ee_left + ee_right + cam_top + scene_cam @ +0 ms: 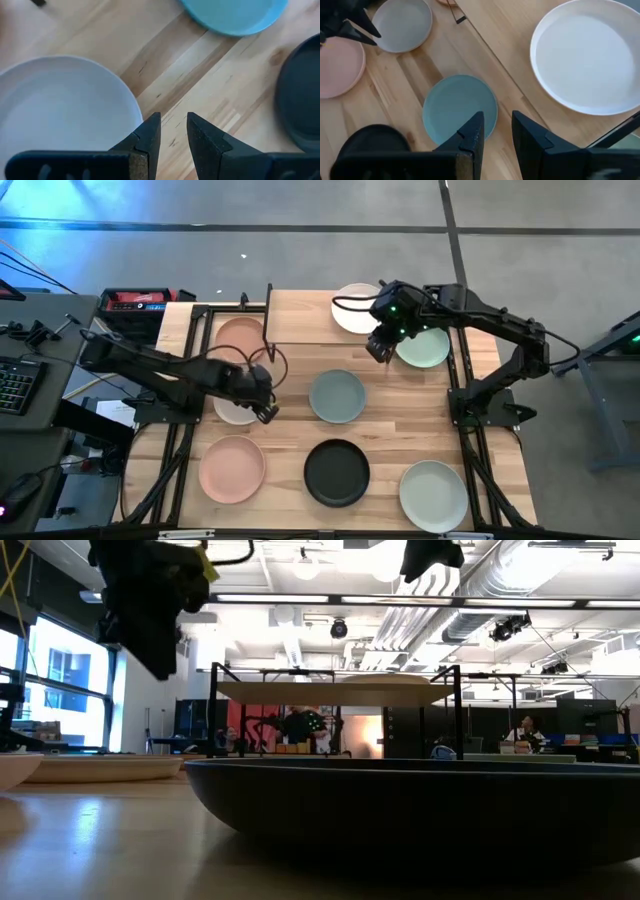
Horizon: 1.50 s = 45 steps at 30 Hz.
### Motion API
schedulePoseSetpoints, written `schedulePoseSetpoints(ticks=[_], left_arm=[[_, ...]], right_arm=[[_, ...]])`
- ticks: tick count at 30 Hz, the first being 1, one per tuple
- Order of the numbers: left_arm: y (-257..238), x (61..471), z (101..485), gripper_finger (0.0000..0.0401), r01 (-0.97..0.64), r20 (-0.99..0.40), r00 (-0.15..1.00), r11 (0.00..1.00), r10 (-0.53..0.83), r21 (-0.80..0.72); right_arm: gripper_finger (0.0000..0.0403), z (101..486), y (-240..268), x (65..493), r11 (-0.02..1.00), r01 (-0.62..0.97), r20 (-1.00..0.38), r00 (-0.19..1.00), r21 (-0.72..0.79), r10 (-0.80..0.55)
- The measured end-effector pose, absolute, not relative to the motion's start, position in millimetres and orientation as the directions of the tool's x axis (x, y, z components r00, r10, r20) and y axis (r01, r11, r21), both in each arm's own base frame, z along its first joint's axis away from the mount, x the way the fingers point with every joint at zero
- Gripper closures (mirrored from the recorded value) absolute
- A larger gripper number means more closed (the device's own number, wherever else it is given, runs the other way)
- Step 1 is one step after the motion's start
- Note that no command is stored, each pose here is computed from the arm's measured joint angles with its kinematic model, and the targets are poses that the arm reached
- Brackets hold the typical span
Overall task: Place and stack plates onto a shelf
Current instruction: Stack the light brown plate on top of the other white plate on the shelf
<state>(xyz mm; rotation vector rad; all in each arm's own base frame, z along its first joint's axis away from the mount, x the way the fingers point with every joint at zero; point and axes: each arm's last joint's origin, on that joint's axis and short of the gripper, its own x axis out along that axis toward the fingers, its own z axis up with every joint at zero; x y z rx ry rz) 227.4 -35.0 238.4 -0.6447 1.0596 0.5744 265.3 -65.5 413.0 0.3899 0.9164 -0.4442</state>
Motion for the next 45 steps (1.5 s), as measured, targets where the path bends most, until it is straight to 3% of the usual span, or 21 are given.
schedulePoseSetpoints(ticks=[21,45], left_arm=[[-49,253,181,0.0318,-0.826,-0.974,0.144,0.563,0.174,-0.022],[-51,260,146,0.0318,-0.847,-0.984,-0.003,0.522,0.179,0.098]], right_arm=[[0.0324,413,-65,265,0.841,0.524,-0.824,0.531,0.134,-0.199],[0.0324,413,-65,265,0.842,0.523,-0.826,0.527,0.132,-0.198]])
